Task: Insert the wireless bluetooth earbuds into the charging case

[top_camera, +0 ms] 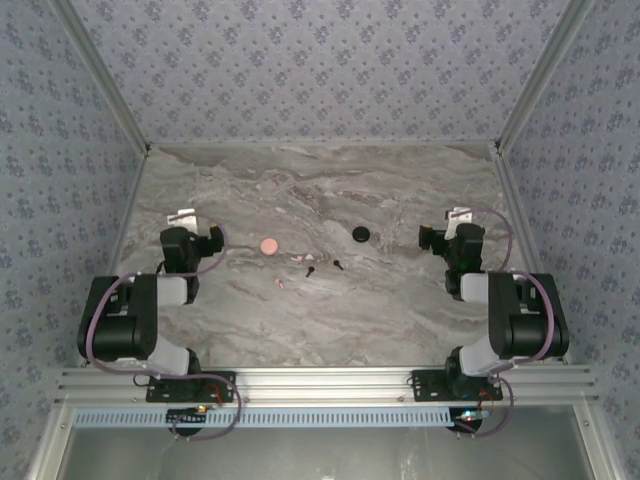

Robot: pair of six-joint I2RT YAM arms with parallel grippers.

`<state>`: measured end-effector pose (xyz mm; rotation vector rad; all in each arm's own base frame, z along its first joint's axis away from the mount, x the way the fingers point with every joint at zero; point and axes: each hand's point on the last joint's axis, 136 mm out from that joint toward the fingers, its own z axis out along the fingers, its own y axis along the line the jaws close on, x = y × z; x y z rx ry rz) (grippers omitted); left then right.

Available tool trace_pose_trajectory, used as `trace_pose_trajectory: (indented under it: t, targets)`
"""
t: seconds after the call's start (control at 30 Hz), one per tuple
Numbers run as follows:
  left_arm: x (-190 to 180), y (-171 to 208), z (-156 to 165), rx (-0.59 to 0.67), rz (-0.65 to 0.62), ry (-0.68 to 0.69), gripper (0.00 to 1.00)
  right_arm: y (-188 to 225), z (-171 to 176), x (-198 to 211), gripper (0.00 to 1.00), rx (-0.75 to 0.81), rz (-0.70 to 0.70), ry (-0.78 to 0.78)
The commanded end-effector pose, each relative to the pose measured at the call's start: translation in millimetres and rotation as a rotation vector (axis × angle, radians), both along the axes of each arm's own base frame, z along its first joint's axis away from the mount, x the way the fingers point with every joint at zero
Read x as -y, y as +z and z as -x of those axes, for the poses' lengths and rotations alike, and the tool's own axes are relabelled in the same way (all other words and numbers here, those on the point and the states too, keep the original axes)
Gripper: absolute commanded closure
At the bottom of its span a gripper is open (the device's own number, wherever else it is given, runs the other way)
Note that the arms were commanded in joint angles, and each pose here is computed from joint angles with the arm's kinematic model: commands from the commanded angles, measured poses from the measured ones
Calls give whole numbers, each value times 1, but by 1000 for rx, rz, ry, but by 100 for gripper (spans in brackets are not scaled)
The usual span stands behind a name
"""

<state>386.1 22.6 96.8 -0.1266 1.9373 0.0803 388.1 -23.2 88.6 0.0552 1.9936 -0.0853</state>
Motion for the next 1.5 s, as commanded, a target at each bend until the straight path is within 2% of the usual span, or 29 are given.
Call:
trace_pose_trajectory:
  t: [0.0, 0.07, 0.17, 0.37, 0.53, 0.8, 0.97, 1.13, 1.2, 1.33, 1.47]
  targets:
    - [-14, 24, 12, 52, 15, 90, 1, 18, 9, 16, 0, 0, 0, -121]
    - [-17, 33, 18, 30, 47, 118, 1, 23, 15, 19, 0, -64, -35, -157]
    - [-7, 52, 27, 4, 125, 89, 1, 33, 25, 15, 0, -138, -83, -173]
    - [21, 85, 48, -29, 268, 1, 1, 40, 41, -12, 0, -286, -190, -102]
    - [60, 104, 59, -91, 400, -134, 1, 41, 39, -55, 0, -374, -301, 45]
    - [118, 97, 60, -313, 408, -320, 1, 14, 35, -131, 0, -604, -328, 290]
    - [146, 89, 58, -396, 381, -401, 1, -9, 31, -157, 17, -720, -318, 339]
    - [164, 79, 56, -460, 360, -440, 1, -25, 25, -167, 54, -781, -300, 322]
    - [169, 74, 55, -481, 355, -449, 1, -31, 22, -168, 65, -804, -291, 311]
    - [176, 66, 54, -512, 349, -461, 2, -41, 15, -173, 74, -824, -285, 291]
    - [181, 60, 54, -532, 350, -468, 1, -48, 8, -176, 79, -836, -281, 278]
